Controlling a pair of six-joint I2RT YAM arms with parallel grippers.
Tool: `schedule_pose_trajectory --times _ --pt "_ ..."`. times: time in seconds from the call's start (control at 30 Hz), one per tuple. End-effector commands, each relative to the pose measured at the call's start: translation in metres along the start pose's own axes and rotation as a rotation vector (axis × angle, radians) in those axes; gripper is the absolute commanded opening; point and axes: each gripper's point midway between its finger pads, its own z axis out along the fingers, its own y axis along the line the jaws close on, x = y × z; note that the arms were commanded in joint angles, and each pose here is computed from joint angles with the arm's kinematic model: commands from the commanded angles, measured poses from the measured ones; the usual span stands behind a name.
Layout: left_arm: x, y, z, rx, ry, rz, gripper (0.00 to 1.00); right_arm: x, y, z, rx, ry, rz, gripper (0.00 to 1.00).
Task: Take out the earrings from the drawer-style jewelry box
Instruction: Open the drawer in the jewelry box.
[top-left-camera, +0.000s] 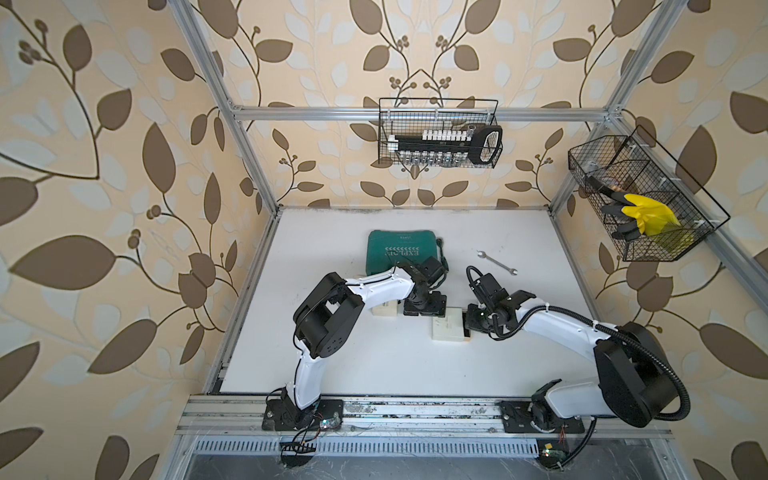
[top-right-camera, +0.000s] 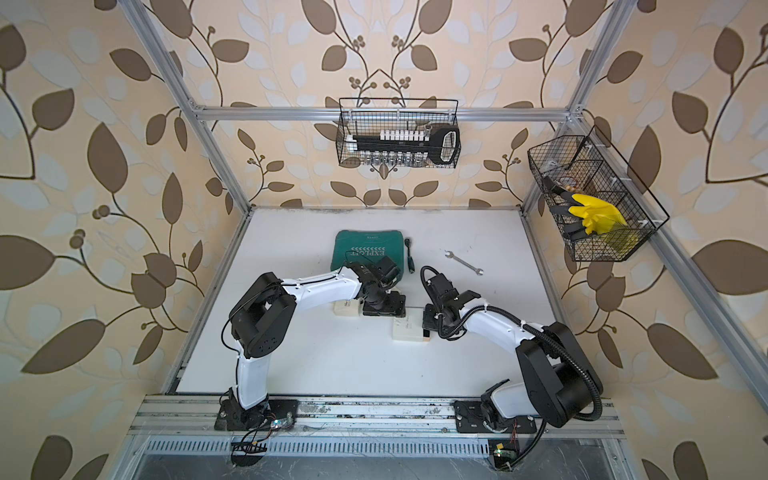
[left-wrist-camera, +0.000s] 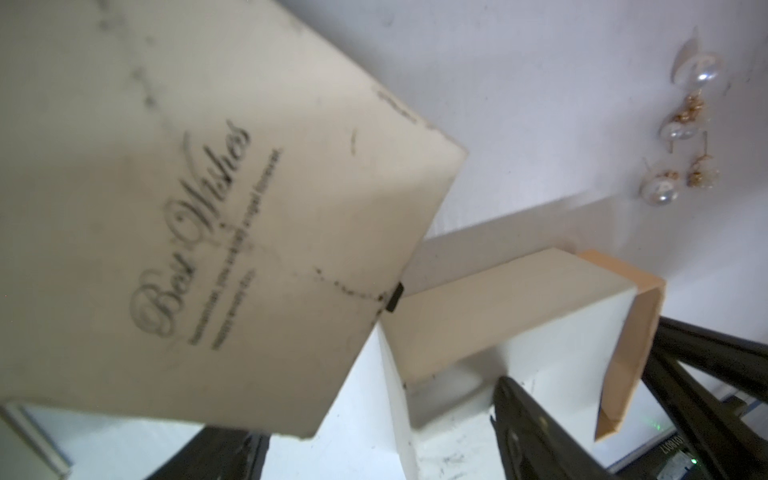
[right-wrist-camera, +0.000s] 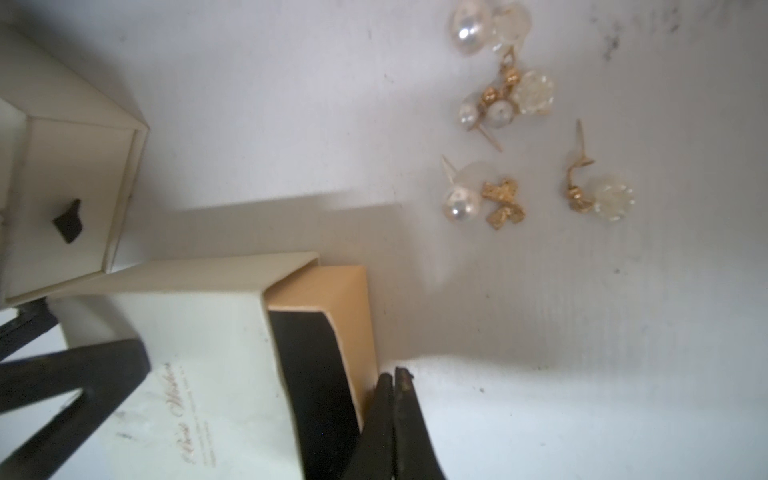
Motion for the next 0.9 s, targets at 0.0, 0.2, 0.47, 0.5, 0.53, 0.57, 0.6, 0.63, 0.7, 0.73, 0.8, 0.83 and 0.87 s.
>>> schedule_pose_trajectory --times 0.0,0.2,0.47,0.5,0.53,0.57,0.6,0.63,0.7,0.73,0.8,0.83,0.87 --pt "0.045 0.109 0.025 -0.423 0.152 -0.030 0.83 0.022 -0.055 -0.003 0.216 0.060 0.019 0.00" --pt "0.043 0.097 0.028 -0.351 0.149 -0.030 0.83 0.016 -0.041 -0.006 0.120 0.020 0.018 0.00" --pt "0.042 0.100 0.028 -0.372 0.152 -0.022 0.83 0.017 -0.059 -0.009 0.214 0.017 0.019 0.00" --pt "0.042 0.100 0.028 -0.371 0.151 -0.021 0.83 0.018 -0.061 -0.008 0.222 0.024 0.020 0.00" --pt "0.042 0.099 0.028 -0.369 0.152 -0.021 0.83 0.019 -0.060 -0.007 0.220 0.031 0.018 0.00" --pt "0.042 0.098 0.028 -0.366 0.154 -0.021 0.83 0.020 -0.059 -0.005 0.211 0.039 0.016 0.00" --pt "0.041 0.095 0.028 -0.351 0.154 -0.021 0.83 0.021 -0.056 -0.003 0.197 0.043 0.015 0.00" --pt "0.041 0.088 0.028 -0.312 0.156 -0.012 0.83 0.022 -0.052 -0.002 0.173 0.047 0.014 0.00" --pt "0.043 0.052 0.029 -0.105 0.179 0.032 0.83 0.021 -0.044 0.000 0.120 0.042 0.014 0.00" --pt "0.045 0.026 0.026 0.039 0.190 0.050 0.85 0.020 -0.039 0.000 0.095 0.040 0.013 0.00" --pt "0.046 -0.010 0.015 0.242 0.193 0.051 0.87 0.020 -0.032 0.001 0.060 0.045 0.002 0.00" --pt "0.045 -0.022 0.010 0.306 0.190 0.054 0.88 0.020 -0.030 0.002 0.051 0.052 -0.004 0.00" --pt "0.044 -0.029 0.007 0.339 0.189 0.063 0.88 0.021 -0.028 0.003 0.043 0.059 -0.009 0.00"
